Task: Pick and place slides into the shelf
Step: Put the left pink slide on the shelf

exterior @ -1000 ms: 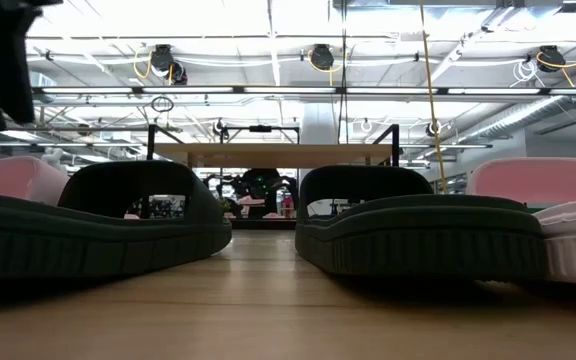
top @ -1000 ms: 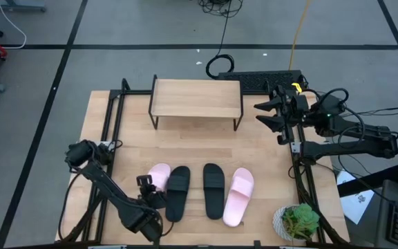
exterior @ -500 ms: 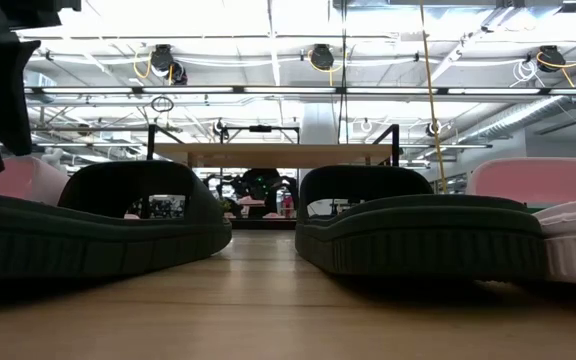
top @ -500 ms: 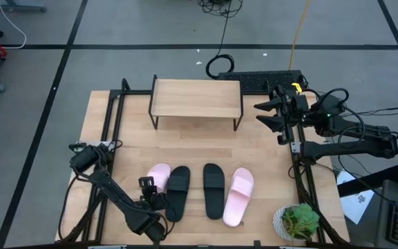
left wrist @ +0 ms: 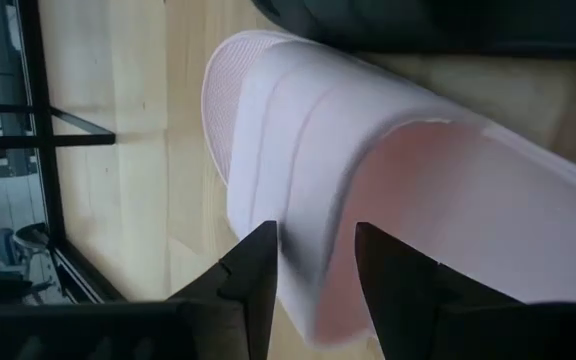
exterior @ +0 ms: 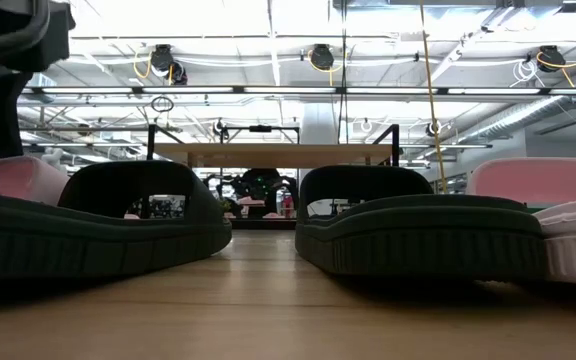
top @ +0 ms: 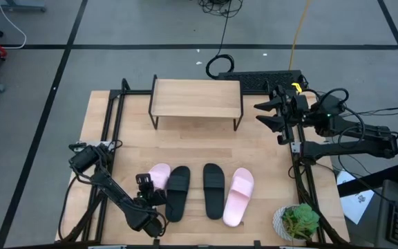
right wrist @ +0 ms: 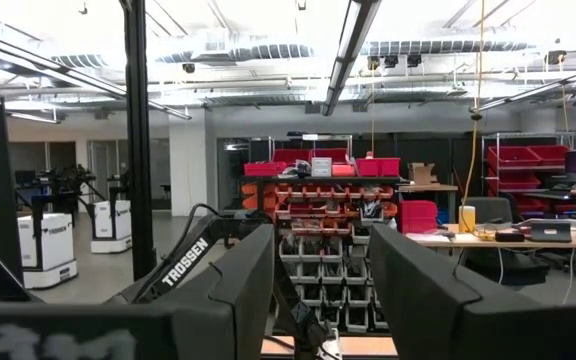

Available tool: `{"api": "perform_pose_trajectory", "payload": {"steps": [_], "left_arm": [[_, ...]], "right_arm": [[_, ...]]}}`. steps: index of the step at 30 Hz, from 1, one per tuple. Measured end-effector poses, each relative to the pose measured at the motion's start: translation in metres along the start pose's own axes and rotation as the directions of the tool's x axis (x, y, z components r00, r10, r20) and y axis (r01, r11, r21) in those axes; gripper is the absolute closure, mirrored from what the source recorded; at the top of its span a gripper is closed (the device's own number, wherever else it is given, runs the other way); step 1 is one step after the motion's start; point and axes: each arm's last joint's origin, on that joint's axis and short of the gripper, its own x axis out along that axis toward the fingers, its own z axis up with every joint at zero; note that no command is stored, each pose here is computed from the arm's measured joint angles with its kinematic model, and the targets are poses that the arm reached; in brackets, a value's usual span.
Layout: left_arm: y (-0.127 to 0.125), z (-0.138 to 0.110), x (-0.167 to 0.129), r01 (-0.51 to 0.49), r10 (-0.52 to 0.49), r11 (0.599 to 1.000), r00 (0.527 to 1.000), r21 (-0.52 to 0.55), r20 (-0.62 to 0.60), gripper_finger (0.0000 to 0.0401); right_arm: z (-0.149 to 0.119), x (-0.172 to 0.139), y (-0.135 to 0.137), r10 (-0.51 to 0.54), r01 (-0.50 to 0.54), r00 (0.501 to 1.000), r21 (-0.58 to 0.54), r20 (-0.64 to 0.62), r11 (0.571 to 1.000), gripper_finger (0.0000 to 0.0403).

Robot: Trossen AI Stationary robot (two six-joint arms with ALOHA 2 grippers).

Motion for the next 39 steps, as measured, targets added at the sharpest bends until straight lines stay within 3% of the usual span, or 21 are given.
{"api": "perform_pose_trajectory", "payload": {"steps": [6,13,17,21,23,27,32,35,37,39], "left_arm": [[0.000,0.000,0.006,-0.006,0.007,0.997,1.000,-0.073,0.008,0.0274],[0.002,0.005,0.009,0.026,-0.029,0.996,0.999,-0.090,-0.034,0.0389],[0.005,0.004,0.007,0.013,-0.019,0.997,0.997,-0.078,-0.073,0.0397],[0.018,0.003,-0.010,-0.035,0.022,0.997,0.980,-0.065,-0.198,0.0398],[0.027,0.004,-0.024,0.051,-0.064,0.995,0.984,-0.084,-0.167,0.0399],[0.060,0.004,-0.055,0.146,-0.167,0.964,0.983,-0.223,-0.081,0.0399],[0.125,-0.001,-0.089,0.289,-0.253,0.830,0.957,-0.477,0.141,0.0400],[0.167,0.002,-0.100,0.339,-0.190,0.757,0.932,-0.559,0.308,0.0400],[0.195,0.008,-0.103,0.322,-0.085,0.752,0.913,-0.576,0.399,0.0400],[0.222,0.019,-0.102,0.250,0.041,0.774,0.897,-0.581,0.441,0.0400]], "right_arm": [[0.000,0.000,0.000,-0.001,0.001,1.000,0.000,0.000,1.000,0.0248],[0.000,0.000,0.000,-0.004,0.004,1.000,0.000,0.001,1.000,0.0248],[0.000,0.000,-0.001,-0.025,0.025,1.000,0.000,0.003,1.000,0.0248],[0.000,0.000,-0.003,-0.087,0.087,0.996,0.002,0.009,0.996,0.0248],[0.000,0.000,-0.003,-0.111,0.111,0.994,0.002,0.013,0.994,0.0248],[0.003,0.000,-0.003,-0.108,0.108,0.993,0.001,0.037,0.994,0.0248],[0.007,0.000,-0.003,-0.119,0.120,0.989,-0.004,0.083,0.993,0.0248],[0.010,-0.001,-0.003,-0.126,0.128,0.986,-0.006,0.111,0.992,0.0248],[0.011,-0.001,-0.004,-0.141,0.143,0.982,-0.006,0.124,0.990,0.0248],[0.012,-0.001,-0.005,-0.155,0.157,0.979,-0.007,0.133,0.988,0.0248]]}}
